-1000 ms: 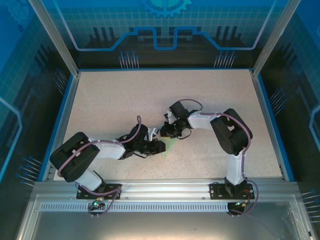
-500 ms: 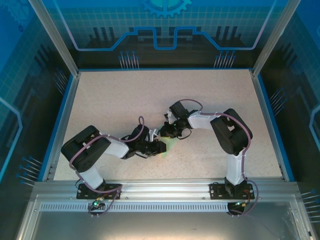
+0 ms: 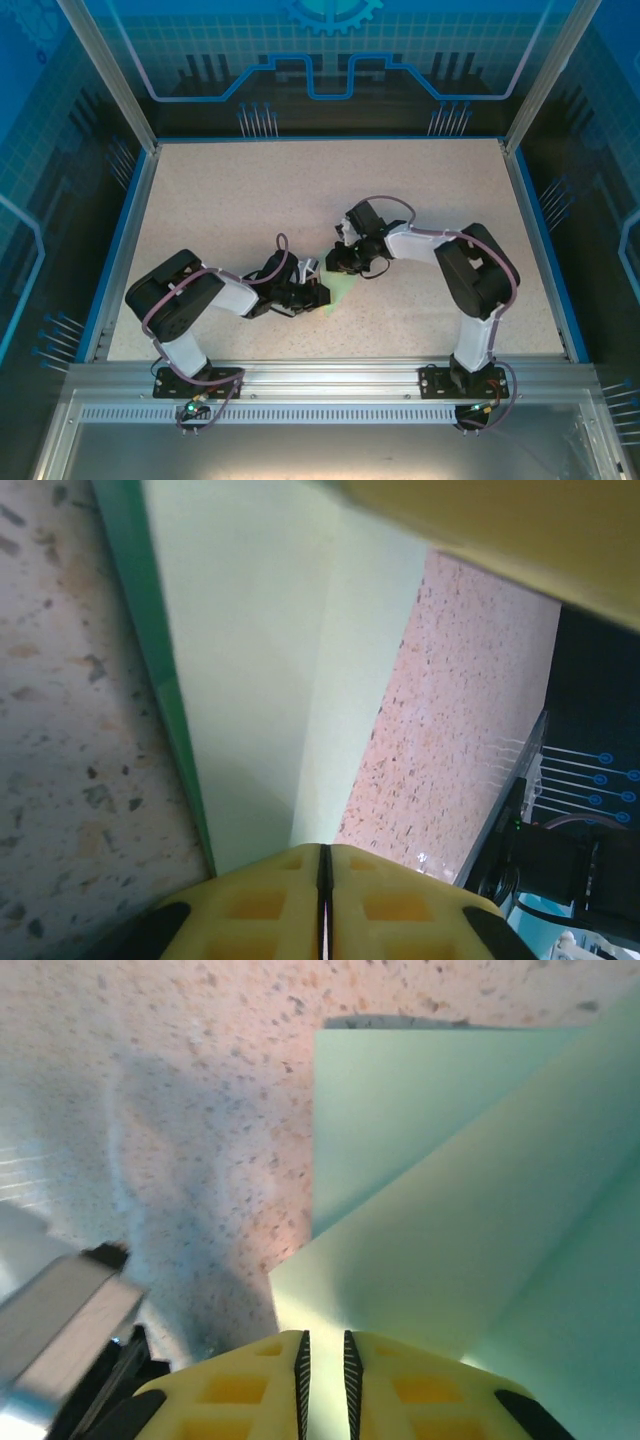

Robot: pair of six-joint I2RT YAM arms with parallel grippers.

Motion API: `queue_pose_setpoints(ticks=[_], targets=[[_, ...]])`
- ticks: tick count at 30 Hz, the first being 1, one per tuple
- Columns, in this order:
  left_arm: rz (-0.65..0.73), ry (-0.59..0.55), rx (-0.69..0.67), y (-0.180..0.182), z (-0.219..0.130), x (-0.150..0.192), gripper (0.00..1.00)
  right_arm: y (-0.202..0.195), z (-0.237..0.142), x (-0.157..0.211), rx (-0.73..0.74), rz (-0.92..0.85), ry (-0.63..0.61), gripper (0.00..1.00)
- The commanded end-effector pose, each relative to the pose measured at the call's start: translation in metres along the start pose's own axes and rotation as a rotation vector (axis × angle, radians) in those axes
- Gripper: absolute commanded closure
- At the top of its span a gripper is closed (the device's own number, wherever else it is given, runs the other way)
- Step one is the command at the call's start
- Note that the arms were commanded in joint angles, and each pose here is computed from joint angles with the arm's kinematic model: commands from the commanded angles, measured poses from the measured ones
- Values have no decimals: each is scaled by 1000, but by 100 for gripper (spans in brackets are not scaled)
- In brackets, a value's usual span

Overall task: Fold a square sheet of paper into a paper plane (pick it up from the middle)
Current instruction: Fourth fold the wing at the center of the table.

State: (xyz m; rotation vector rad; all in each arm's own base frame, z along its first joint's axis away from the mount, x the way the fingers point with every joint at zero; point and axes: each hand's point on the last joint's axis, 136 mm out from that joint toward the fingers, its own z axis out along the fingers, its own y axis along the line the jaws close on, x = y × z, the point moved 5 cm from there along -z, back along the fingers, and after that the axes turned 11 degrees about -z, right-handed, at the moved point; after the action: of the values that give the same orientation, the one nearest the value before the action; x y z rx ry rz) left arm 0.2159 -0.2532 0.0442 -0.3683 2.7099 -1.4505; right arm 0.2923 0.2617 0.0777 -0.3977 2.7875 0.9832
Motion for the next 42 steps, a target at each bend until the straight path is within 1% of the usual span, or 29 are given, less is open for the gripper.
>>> queue_pose_setpoints(ticks=[1,4,6,9,11,14,18,23,30,42], targets=[[-98,65,-210,49,5,20,89,6,-21,-1,-2,-8,-50,79],[-98,69,-215,49,7,20,89,10,-20,6,-39,-3,-48,80],[-97,70,-215,48,8,19,90,16,-12,12,-71,-11,-20,80],[-93,76,-213,46,10,19,90,20,0,21,-61,-24,22,81],[-90,78,-212,46,10,20,90,15,8,25,-42,-10,37,81],[-88,83,-216,45,12,21,90,8,21,27,-62,10,54,81],[-95,86,-247,48,12,22,92,-5,31,26,-9,23,77,81],[-113,94,-305,57,11,25,96,-22,27,13,50,55,43,81],[-109,108,-350,65,11,31,99,-38,20,-15,60,92,-9,81],[-104,113,-362,69,13,35,100,-75,17,-43,133,171,-40,80]])
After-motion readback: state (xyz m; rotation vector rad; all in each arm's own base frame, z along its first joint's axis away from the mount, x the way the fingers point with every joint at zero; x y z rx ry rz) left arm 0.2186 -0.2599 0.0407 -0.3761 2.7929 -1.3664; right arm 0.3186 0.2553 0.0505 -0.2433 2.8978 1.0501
